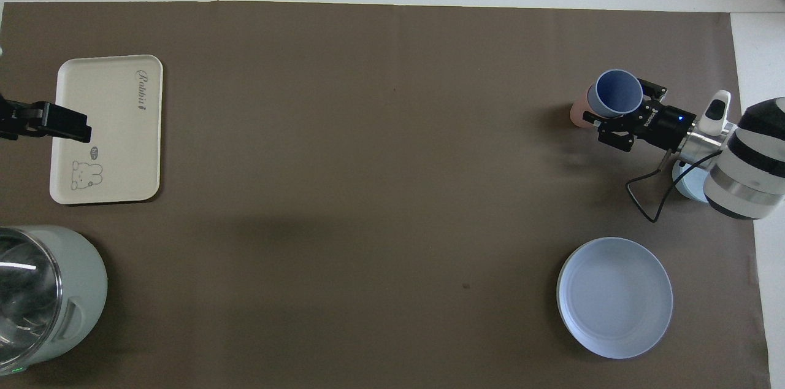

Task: Place cup on tray
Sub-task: 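Lift the cup with the right gripper while the left gripper reaches toward it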

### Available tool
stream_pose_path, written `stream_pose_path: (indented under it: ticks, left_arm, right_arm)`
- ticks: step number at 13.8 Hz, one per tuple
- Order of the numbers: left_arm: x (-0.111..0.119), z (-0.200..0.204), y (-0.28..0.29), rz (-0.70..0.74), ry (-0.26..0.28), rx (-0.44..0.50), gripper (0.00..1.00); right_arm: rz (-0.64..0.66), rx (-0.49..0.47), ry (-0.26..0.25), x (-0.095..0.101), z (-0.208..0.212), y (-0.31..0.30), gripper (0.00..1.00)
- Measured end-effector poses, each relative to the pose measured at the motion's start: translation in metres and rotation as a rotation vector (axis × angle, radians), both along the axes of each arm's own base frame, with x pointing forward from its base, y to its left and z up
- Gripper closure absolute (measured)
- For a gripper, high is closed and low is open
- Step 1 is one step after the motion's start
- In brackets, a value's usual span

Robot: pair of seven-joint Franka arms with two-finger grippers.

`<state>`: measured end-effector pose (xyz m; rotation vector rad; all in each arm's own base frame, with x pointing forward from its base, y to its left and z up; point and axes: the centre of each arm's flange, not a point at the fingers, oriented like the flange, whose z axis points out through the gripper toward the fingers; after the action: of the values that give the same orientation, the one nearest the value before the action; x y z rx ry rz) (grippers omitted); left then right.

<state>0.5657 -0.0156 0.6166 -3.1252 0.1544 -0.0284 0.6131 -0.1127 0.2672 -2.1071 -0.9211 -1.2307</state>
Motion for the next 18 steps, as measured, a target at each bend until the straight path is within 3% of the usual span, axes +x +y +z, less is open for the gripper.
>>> stream_pose_path:
  ticks: [6, 9, 13, 18]
  left_arm:
    - [-0.005, -0.002, 0.000, 0.000, 0.033, 0.001, 0.00]
    - [-0.006, -0.002, 0.001, 0.002, 0.035, 0.002, 0.00]
    - [-0.008, -0.003, 0.001, 0.002, 0.039, 0.003, 0.00]
    - [-0.009, -0.001, 0.003, 0.007, 0.036, 0.003, 0.00]
  right_arm:
    - [-0.005, -0.001, -0.002, 0.001, 0.002, -0.002, 0.15]
    - [-0.028, -0.016, 0.011, 0.003, 0.023, -0.008, 0.15]
    - [-0.022, -0.130, 0.125, 0.006, 0.097, 0.004, 0.15]
    - [0.008, -0.303, 0.263, 0.001, 0.181, 0.068, 0.15]
